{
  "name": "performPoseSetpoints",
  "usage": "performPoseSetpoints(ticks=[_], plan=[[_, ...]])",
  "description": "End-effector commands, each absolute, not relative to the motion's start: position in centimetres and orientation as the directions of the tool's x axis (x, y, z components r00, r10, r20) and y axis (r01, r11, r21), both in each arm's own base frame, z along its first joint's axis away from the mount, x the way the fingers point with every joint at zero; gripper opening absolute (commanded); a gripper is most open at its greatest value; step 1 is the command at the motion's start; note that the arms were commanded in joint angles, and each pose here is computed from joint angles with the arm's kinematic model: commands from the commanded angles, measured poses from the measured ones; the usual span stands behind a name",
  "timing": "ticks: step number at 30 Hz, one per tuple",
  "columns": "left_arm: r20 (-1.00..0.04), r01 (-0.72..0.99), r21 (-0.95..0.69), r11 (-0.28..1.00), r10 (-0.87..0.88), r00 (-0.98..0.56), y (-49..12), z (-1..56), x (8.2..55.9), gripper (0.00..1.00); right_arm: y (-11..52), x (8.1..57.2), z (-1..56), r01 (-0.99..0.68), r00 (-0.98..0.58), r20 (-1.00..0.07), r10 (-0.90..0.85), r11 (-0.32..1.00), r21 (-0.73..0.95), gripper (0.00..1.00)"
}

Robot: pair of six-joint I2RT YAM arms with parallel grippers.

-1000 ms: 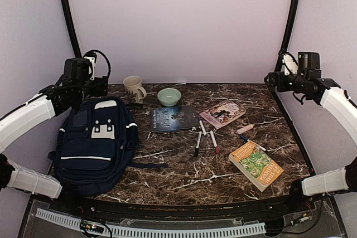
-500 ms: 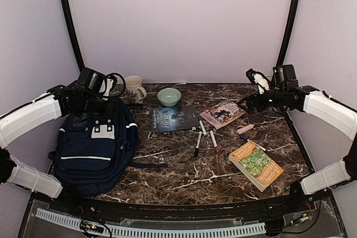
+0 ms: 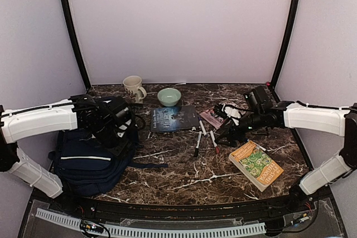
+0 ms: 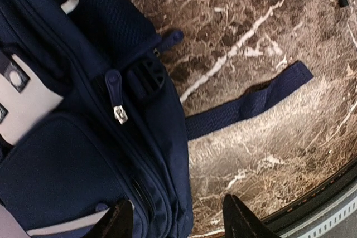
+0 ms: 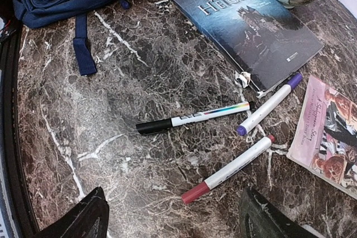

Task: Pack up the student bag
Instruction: Move the student bag to the center of the board.

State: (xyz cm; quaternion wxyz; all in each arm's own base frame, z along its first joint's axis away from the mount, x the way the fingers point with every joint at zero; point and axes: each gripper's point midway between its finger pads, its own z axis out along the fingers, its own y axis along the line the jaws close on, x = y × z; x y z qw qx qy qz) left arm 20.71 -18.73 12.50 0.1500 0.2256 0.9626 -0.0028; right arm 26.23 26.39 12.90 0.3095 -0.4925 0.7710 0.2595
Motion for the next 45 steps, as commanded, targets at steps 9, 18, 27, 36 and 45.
performPoseSetpoints(ticks=[9, 18, 27, 36, 45], plan=[[0.016, 0.293, 0.351, 0.889, 0.307, -0.952, -11.5, 9.4, 14.4, 0.61, 27.4, 25.4, 15.1, -0.96, -0.175, -0.8, -0.574, 0.28, 0.01, 0.79], [0.07, 0.318, 0.524, 0.79, 0.332, -0.941, -10.8, 7.1, 16.5, 0.49, 27.4, 25.2, 15.2, -0.962, -0.167, -0.802, -0.573, 0.274, 0.005, 0.8], [0.011, 0.336, 0.434, 0.836, 0.368, -0.93, -14.9, 7.5, 18.6, 0.02, 27.2, 25.5, 15.0, -0.959, -0.167, -0.794, -0.584, 0.284, -0.007, 0.79], [-0.129, 0.357, 0.213, 0.909, 0.388, -0.912, -21.4, 10.0, 21.0, 0.0, 27.4, 25.4, 15.1, -0.959, -0.188, -0.796, -0.576, 0.284, 0.021, 0.79], [-0.135, 0.47, 0.034, 0.882, 0.47, -0.872, -25.0, 10.9, 19.9, 0.41, 27.4, 25.2, 16.3, -0.957, -0.2, -0.797, -0.57, 0.287, 0.036, 0.78]])
